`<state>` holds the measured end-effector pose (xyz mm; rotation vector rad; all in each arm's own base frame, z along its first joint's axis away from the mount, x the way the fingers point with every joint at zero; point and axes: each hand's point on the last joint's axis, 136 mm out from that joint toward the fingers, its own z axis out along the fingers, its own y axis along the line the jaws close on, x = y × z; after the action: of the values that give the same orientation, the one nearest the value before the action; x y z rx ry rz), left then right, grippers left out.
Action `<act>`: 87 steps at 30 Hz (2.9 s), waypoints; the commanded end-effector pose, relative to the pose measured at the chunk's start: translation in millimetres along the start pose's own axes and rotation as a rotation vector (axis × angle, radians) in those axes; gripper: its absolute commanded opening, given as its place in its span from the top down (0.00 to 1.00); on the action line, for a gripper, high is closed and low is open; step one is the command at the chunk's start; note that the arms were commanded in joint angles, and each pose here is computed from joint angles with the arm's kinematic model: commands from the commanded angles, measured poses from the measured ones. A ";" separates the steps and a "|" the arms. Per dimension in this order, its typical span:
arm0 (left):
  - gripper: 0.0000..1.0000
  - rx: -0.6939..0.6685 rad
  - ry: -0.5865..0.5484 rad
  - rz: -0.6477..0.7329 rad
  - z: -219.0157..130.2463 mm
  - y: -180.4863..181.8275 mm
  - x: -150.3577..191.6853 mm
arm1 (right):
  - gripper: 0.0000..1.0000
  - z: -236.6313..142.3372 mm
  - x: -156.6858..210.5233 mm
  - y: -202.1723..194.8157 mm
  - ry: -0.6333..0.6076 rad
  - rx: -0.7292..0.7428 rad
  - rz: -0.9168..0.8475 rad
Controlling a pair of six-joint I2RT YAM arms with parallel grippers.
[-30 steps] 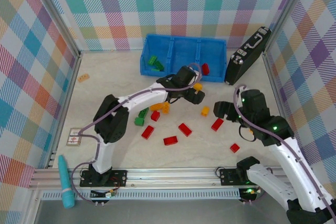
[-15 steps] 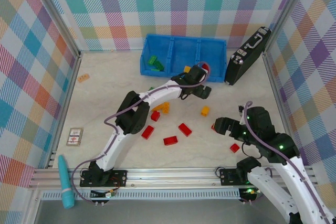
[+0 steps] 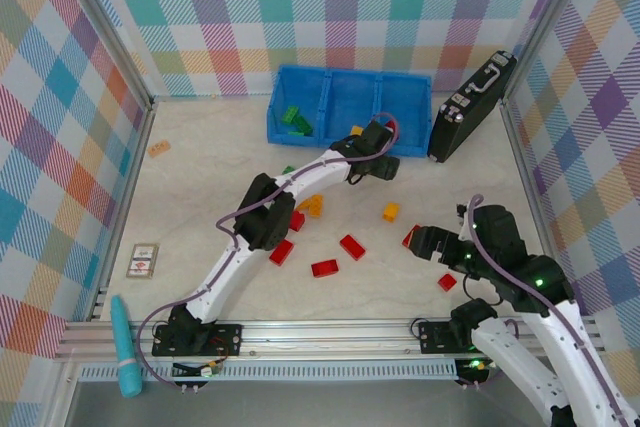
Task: Sort the legos into containers by color
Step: Pick up the lego from the top-center of the table, then place the lego in the container, then pick up the lego from the center of the table.
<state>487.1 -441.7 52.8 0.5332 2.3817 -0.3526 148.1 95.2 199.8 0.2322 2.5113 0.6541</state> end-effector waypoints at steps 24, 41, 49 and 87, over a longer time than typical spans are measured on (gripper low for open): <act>0.64 -0.019 -0.121 0.023 -105.5 12.8 -66.2 | 0.01 20.0 -18.1 15.3 0.024 -0.011 -0.119; 0.65 -0.171 -0.275 -0.112 -79.5 105.1 -126.4 | 0.01 24.5 -20.2 31.0 0.009 -0.107 -0.079; 0.59 -0.147 -0.274 -0.163 -49.2 120.0 -119.1 | 0.01 26.9 -19.4 33.4 0.011 -0.126 -0.074; 0.25 0.079 0.166 0.097 -154.4 -82.2 47.7 | 0.01 -0.6 -65.1 45.3 -0.131 -0.045 -0.304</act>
<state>335.8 -440.5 155.2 0.7636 2.4548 -0.3606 201.1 115.6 241.8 -0.0806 2.3684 0.5672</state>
